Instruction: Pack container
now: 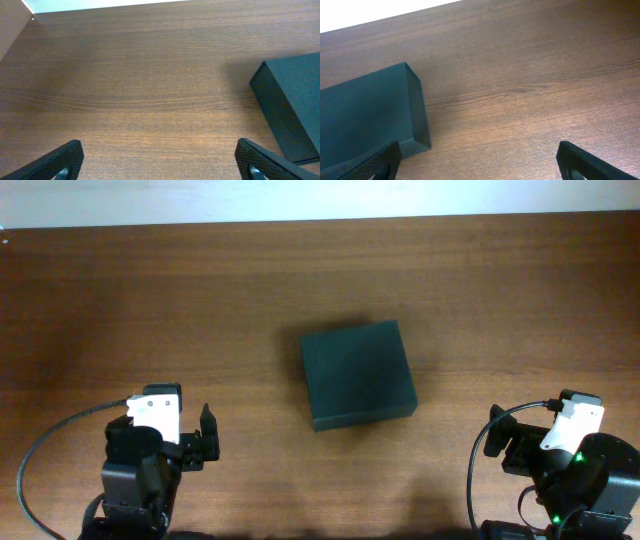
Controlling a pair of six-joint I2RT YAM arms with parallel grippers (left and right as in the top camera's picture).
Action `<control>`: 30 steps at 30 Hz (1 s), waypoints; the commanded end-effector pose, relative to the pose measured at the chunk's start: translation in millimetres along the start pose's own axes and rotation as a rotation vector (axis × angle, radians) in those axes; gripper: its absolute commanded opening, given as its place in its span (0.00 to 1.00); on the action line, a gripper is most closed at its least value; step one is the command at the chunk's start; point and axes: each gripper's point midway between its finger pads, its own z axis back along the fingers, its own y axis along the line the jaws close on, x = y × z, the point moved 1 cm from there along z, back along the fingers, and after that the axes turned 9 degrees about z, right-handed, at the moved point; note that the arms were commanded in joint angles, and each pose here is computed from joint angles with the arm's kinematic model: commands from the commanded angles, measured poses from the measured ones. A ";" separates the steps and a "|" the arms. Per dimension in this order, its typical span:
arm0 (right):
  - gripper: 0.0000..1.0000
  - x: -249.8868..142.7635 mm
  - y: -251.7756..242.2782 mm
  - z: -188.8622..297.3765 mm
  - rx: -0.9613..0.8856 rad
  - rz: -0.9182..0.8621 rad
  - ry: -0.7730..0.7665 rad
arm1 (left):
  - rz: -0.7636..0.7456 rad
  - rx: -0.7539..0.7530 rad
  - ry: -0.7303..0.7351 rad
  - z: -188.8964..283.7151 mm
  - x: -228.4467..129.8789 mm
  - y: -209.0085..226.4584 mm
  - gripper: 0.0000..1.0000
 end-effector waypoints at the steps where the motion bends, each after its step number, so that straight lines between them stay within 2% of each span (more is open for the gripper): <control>1: 0.99 -0.1 1.6 0.4 0.010 -0.012 -0.007 | 0.012 0.015 0.003 -1.0 -2.4 2.5 0.99; 16: 0.99 0.1 4.3 5.6 0.023 -0.009 -0.027 | 0.012 0.015 0.003 -1.0 -2.4 2.5 0.99; 26: 0.99 5.6 17.3 75.2 0.066 0.069 -0.425 | 0.011 0.015 0.003 -1.0 -2.4 2.5 0.99; 30: 0.99 18.8 15.3 62.5 0.050 0.074 -0.496 | 0.011 0.015 0.003 -1.0 -2.4 2.5 0.99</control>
